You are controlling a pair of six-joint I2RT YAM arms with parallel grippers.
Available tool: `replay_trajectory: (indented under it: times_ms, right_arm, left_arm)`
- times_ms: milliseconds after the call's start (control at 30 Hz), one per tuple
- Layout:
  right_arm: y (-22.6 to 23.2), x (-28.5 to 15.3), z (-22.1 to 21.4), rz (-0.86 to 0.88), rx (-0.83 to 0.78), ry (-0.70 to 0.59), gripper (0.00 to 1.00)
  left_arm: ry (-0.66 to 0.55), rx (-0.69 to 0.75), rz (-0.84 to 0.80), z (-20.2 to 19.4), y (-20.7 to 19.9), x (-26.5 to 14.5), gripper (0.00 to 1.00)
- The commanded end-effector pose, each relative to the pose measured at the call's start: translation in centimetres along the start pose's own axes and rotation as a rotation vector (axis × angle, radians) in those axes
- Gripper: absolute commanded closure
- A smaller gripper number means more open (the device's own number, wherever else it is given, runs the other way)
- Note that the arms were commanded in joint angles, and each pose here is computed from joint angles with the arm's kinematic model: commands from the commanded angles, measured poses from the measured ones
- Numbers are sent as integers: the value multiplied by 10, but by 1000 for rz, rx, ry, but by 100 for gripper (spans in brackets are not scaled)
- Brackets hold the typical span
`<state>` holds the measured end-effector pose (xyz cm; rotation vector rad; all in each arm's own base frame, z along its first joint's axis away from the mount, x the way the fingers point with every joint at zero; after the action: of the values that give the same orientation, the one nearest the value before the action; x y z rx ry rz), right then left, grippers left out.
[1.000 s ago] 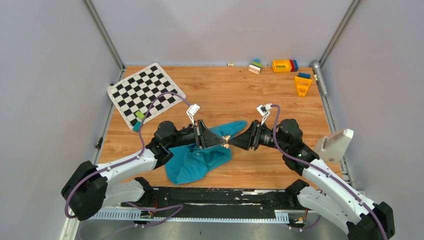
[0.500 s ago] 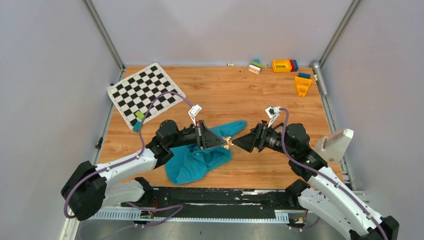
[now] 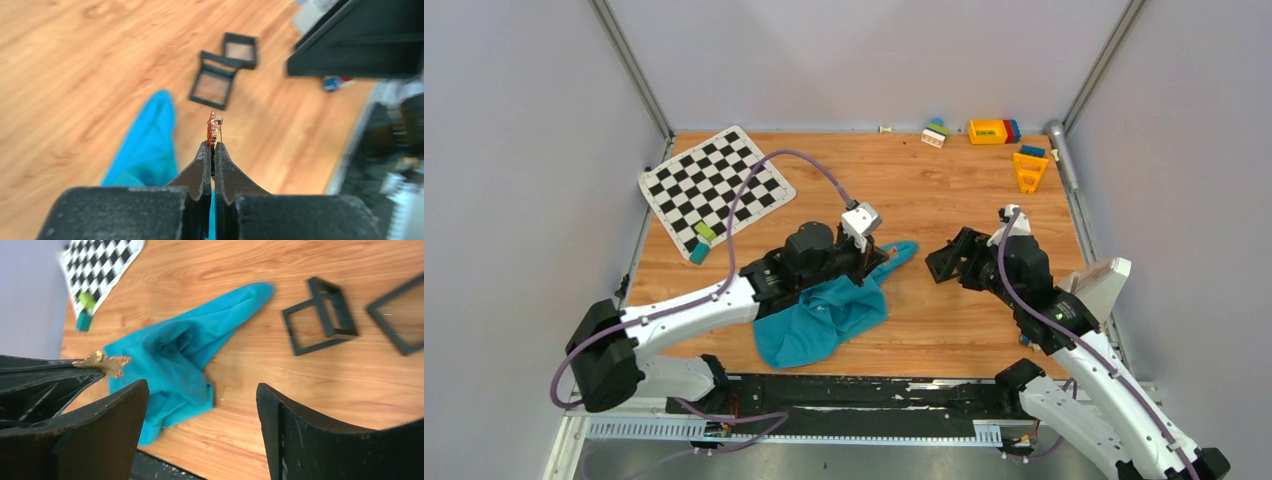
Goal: Remove the brooch from the garment
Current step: Pick up the brooch box from the center of the board.
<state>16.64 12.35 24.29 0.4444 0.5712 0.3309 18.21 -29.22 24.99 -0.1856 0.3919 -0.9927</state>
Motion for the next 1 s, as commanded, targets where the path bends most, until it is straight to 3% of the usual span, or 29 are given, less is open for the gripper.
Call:
replay_trajectory:
  times_ms: [0,167,400,633,800,967]
  right_arm:
    - [-23,-13,20,-145,-6,-77,20]
    - [-35,-11,28,-180,78,-81,19]
    - [-40,-19,37,-195,156,-135,19]
    - [-34,-25,38,-121,126,-154,20]
    - [-46,-4,32,-170,102,-54,22]
    - [-66,32,31,-265,14,64,33]
  left_arm:
    - [-87,411,184,4,31,28,100]
    - [-63,833,75,-7,21,68,100]
    - [24,1038,30,-36,29,113,100]
    - [-10,1127,28,-61,36,137,100]
    - [-69,1108,42,-67,38,132,100]
    - [-60,1112,-3,-71,35,124,100]
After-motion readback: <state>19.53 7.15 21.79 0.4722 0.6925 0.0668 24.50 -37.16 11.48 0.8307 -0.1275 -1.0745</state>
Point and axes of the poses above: each gripper's point midway between its finger pads, its own x axis out along the fingers, its own y axis along the line the jaws close on, z = x × y, the point moved 7 cm from there along -x, back along the fingers, and after that the axes turned 5 degrees about -x, right-handed, at the moved point
